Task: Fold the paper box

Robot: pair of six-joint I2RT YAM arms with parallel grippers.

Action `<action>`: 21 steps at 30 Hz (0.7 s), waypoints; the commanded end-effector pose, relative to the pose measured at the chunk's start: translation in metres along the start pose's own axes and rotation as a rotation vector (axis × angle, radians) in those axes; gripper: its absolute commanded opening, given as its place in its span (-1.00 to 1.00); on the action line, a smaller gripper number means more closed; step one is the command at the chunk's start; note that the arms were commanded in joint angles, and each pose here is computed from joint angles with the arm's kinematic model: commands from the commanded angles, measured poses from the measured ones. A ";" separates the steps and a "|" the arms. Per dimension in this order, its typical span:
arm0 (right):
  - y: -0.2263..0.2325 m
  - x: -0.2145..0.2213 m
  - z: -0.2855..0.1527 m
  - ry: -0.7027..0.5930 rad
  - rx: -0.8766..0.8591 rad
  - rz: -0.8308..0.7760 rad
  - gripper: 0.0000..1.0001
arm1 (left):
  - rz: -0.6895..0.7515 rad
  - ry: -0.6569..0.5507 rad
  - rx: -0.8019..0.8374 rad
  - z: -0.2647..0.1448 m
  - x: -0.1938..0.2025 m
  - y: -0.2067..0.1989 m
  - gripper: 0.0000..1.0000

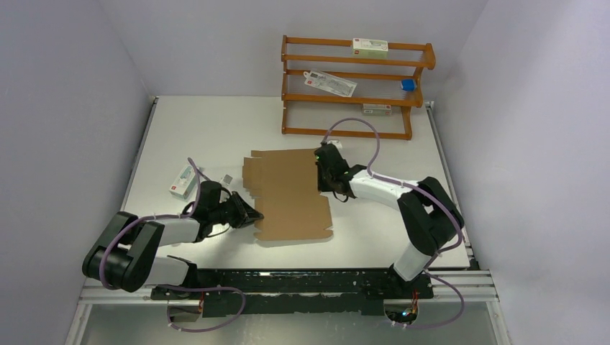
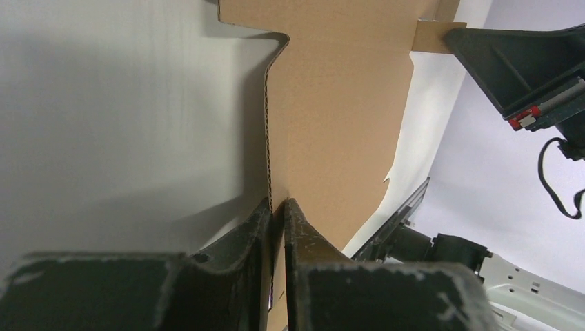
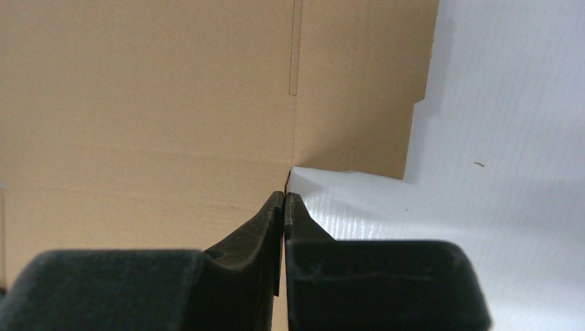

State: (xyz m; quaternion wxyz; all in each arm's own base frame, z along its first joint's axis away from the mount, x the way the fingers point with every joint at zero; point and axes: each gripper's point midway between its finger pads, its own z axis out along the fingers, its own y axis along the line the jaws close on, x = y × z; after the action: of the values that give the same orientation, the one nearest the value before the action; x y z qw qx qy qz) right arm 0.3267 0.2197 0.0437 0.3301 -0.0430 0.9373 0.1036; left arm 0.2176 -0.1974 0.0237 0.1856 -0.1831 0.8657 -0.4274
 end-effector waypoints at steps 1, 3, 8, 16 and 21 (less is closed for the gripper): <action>-0.007 -0.004 0.000 -0.023 0.123 -0.070 -0.88 | 0.042 -0.009 -0.044 0.001 0.000 0.008 -0.71; -0.008 -0.006 0.000 -0.031 0.137 -0.077 -0.88 | 0.047 -0.013 -0.058 0.001 0.000 0.011 -0.68; -0.007 -0.006 0.000 -0.025 0.128 -0.084 -0.87 | 0.054 -0.011 -0.090 0.000 0.001 0.017 -0.46; -0.008 -0.012 -0.004 -0.044 0.125 -0.096 -0.85 | 0.138 -0.104 -0.199 -0.018 -0.026 0.014 0.24; -0.006 -0.010 -0.003 -0.041 0.108 -0.101 -0.85 | 0.180 -0.216 -0.280 -0.039 -0.070 0.013 0.43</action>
State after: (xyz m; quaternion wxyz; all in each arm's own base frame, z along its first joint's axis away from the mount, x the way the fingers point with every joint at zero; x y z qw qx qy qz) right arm 0.3268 0.2128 0.0423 0.3411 -0.0690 0.9367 0.0378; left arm 0.2405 -0.1657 0.0415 0.2576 -0.1675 0.8907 -0.3351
